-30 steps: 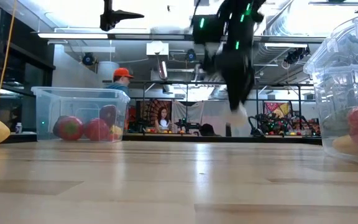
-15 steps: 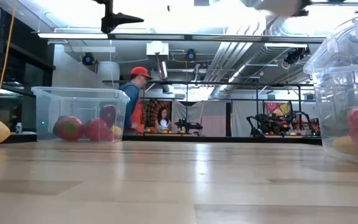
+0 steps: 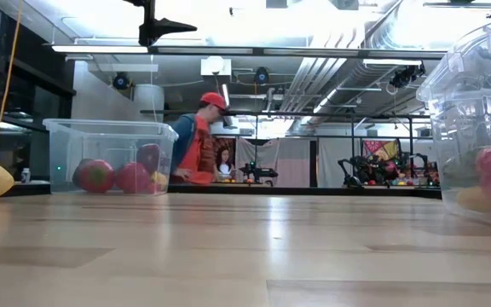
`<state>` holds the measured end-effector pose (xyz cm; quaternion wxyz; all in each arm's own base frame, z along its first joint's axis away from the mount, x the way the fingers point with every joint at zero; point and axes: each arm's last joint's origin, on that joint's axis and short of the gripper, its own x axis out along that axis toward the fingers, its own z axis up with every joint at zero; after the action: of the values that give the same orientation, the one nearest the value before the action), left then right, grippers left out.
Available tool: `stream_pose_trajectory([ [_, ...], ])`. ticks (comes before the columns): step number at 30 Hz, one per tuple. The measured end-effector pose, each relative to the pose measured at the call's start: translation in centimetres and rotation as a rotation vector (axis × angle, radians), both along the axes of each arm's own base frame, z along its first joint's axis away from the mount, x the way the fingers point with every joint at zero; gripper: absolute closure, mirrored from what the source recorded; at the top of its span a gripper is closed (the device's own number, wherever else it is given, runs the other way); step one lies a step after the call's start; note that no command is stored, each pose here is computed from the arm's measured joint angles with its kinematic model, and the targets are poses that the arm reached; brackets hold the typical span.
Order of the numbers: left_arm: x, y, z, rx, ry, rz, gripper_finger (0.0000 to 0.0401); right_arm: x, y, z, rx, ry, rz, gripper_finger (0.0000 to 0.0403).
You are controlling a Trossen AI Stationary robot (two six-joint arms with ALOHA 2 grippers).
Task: Sort produce into baskets
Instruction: Put the white garlic into the bottom transparent bin
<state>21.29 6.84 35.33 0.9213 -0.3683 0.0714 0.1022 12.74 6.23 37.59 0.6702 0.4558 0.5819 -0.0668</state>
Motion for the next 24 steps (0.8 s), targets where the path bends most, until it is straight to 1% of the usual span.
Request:
stream_pose_trajectory([
  [7, 0.0, 0.0, 0.0, -0.008, -0.002, 0.001, 0.0027, 1.1, 0.7, -2.2, -0.026, 0.099, -0.006, 0.0189],
  [13, 0.0, 0.0, 0.0, -0.008, -0.002, 0.001, 0.0027, 2.3, 1.2, -3.0, -0.035, 0.148, 0.031, 0.0189],
  [15, 0.0, 0.0, 0.0, -0.008, -0.002, 0.001, 0.0027, 2.6, 1.4, -3.1, -0.042, 0.153, 0.041, 0.0189],
  [18, 0.0, 0.0, 0.0, -0.008, -0.002, 0.001, 0.0027, 2.9, 1.5, -3.3, -0.063, 0.132, 0.105, 0.0189],
  [24, 0.0, 0.0, 0.0, -0.01, -0.002, -0.006, 0.0027, 2.9, 1.5, -3.4, -0.073, 0.13, 0.104, 0.0189],
])
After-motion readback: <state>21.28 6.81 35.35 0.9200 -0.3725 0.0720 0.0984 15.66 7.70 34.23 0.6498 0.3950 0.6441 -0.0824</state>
